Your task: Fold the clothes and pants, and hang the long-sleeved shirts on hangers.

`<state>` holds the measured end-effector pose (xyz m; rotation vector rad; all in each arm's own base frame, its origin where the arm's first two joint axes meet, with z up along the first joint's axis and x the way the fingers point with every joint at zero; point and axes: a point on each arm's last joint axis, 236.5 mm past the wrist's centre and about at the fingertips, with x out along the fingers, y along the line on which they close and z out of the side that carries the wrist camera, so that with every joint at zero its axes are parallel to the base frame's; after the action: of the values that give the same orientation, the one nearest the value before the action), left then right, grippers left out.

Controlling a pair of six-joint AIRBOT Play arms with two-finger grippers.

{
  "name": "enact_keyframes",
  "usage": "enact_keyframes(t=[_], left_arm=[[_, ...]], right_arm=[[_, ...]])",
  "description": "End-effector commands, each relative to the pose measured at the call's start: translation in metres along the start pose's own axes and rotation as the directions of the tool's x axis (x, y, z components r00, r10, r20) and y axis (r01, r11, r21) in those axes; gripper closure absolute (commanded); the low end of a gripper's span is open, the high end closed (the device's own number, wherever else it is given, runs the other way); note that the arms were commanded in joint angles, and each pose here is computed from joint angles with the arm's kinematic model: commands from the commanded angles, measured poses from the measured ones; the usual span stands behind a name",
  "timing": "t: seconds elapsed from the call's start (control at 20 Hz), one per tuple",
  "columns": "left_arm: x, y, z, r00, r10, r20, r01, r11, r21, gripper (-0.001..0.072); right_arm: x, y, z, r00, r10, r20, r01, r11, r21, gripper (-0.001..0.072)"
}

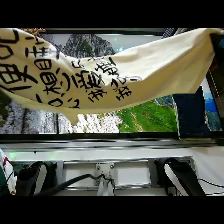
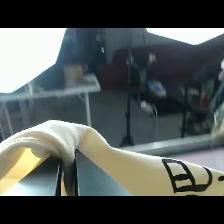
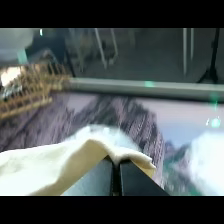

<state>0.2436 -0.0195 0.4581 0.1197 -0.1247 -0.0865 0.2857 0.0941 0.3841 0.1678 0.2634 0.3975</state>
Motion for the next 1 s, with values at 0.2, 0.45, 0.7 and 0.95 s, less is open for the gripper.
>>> enact_keyframes(t=[0.2, 0.45, 0.7, 0.95], left_arm=[[0.106, -0.021, -0.194, 0.79, -0.269, -0.551, 0.169, 0.959, -0.226, 0.069], [0.204, -0.044, -0.388, 0.579, -0.257, -0.774, 0.159, 0.966, -0.202, 0.0689], [0.202, -0.042, -0.473, 0.441, -0.265, -0.858, -0.046, 0.948, -0.316, 0.0023], [0.152, 0.019, -0.465, 0.352, -0.247, -0.903, -0.178, 0.929, -0.324, 0.039]], right_arm=[[0.092, -0.047, -0.17, 0.911, 0.049, -0.409, 0.083, 0.951, 0.299, 0.0689], [0.196, -0.12, -0.269, 0.88, -0.074, -0.469, 0.262, 0.899, 0.35, 0.0673], [0.246, -0.145, -0.309, 0.774, 0.033, -0.632, 0.327, 0.834, 0.444, 0.0241], [0.211, -0.132, -0.312, 0.705, 0.037, -0.708, 0.27, 0.909, 0.317, 0.0373]])
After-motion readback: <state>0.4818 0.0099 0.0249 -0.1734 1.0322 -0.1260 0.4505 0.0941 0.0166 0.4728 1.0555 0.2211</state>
